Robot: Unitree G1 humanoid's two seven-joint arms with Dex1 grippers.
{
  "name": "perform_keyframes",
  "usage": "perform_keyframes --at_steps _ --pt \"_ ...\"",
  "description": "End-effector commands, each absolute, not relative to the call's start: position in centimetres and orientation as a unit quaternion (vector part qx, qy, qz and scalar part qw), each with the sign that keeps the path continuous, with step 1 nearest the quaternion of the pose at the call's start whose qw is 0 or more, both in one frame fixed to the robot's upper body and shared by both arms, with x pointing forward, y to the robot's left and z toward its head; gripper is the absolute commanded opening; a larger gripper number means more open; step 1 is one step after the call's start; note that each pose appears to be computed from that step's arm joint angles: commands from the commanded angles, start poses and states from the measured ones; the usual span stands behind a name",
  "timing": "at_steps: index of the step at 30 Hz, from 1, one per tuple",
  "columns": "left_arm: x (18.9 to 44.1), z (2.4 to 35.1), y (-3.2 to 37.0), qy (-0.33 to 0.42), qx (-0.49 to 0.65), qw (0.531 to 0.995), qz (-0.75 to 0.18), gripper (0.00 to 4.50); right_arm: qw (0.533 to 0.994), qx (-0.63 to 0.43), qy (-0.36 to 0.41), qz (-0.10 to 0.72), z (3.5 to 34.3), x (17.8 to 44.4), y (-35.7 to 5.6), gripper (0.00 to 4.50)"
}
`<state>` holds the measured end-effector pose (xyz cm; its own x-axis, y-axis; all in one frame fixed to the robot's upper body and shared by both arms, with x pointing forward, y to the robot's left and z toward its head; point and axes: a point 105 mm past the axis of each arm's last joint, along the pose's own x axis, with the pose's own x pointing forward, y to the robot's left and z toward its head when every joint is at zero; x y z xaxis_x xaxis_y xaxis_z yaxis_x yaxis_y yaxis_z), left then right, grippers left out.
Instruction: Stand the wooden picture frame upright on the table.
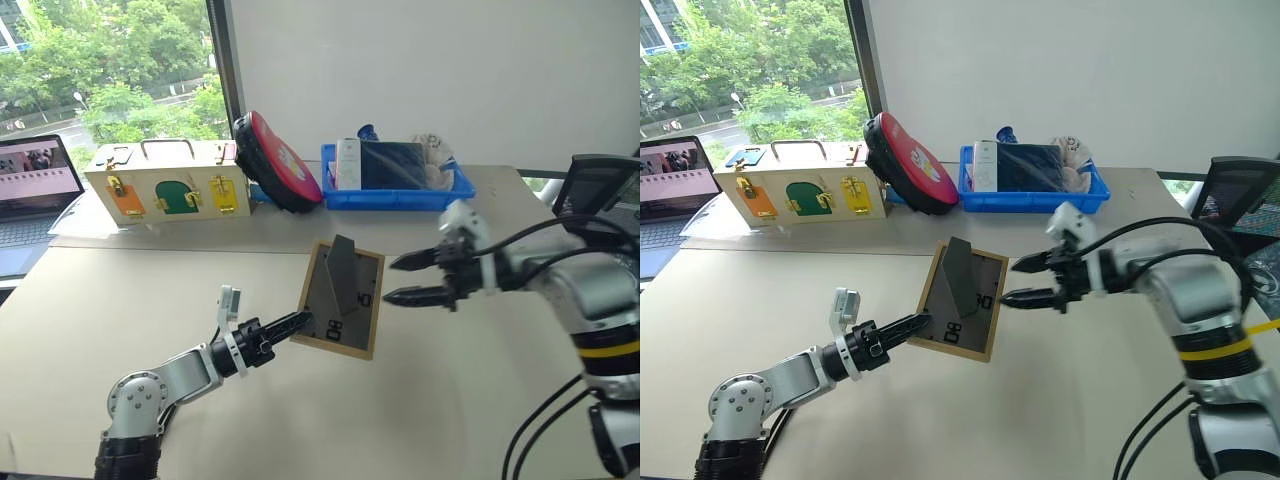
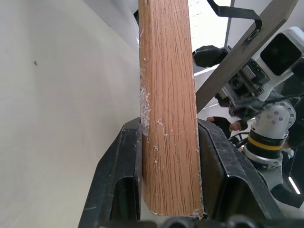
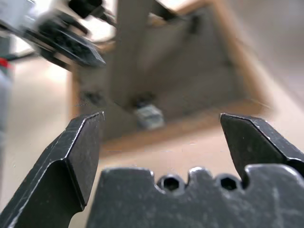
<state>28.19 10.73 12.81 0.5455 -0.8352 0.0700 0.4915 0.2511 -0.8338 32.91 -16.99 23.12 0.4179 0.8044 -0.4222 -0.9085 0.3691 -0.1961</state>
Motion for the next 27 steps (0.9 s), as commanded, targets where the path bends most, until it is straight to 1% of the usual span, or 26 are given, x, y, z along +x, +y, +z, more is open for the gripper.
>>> perform_keyframes --at_steps 1,3,4,5,6,8,11,14,15,17,21,27 --pt "28.3 14.1 10.9 0.176 -0.471 0.741 -0.446 1.12 0.819 -0.307 0.068 0.48 25.0 33.5 -18.2 4.48" --pt "28.3 14.6 10.9 0.18 -0.487 0.723 -0.455 1.12 0.79 -0.422 0.019 0.445 23.2 34.2 -18.1 4.48" --pt "28.5 14.7 10.9 0.181 -0.485 0.725 -0.454 1.12 0.757 -0.5 -0.025 0.42 22.6 34.5 -18.1 4.48" --pt "28.7 14.8 11.0 0.181 -0.482 0.73 -0.449 1.12 0.713 -0.57 -0.07 0.402 22.1 34.5 -18.0 4.48" --pt "28.9 15.0 11.0 0.18 -0.486 0.73 -0.447 1.12 0.687 -0.605 -0.103 0.389 21.5 34.4 -18.0 4.48" --pt "29.2 15.7 10.8 0.175 -0.497 0.721 -0.449 1.12 0.649 -0.649 -0.156 0.366 20.4 34.0 -18.3 4.48" --pt "29.3 16.3 10.4 0.176 -0.506 0.712 -0.454 1.12 0.622 -0.666 -0.219 0.349 19.1 33.1 -18.0 4.48" --pt "29.1 16.3 9.8 0.188 -0.511 0.703 -0.458 1.12 0.604 -0.672 -0.298 0.307 20.0 32.6 -16.7 4.48" --pt "29.0 16.3 9.7 0.193 -0.51 0.702 -0.459 1.12 0.606 -0.666 -0.314 0.299 20.4 32.5 -16.3 4.48" --pt "28.9 16.2 9.4 0.204 -0.504 0.703 -0.459 1.12 0.588 -0.678 -0.337 0.286 20.6 32.6 -15.6 4.48" --pt "28.8 16.7 8.8 0.208 -0.497 0.7 -0.469 1.12 0.573 -0.67 -0.392 0.263 21.7 32.4 -13.9 4.48" --pt "28.9 16.7 8.6 0.21 -0.493 0.701 -0.47 1.12 0.564 -0.652 -0.424 0.277 21.2 32.2 -11.4 4.48"
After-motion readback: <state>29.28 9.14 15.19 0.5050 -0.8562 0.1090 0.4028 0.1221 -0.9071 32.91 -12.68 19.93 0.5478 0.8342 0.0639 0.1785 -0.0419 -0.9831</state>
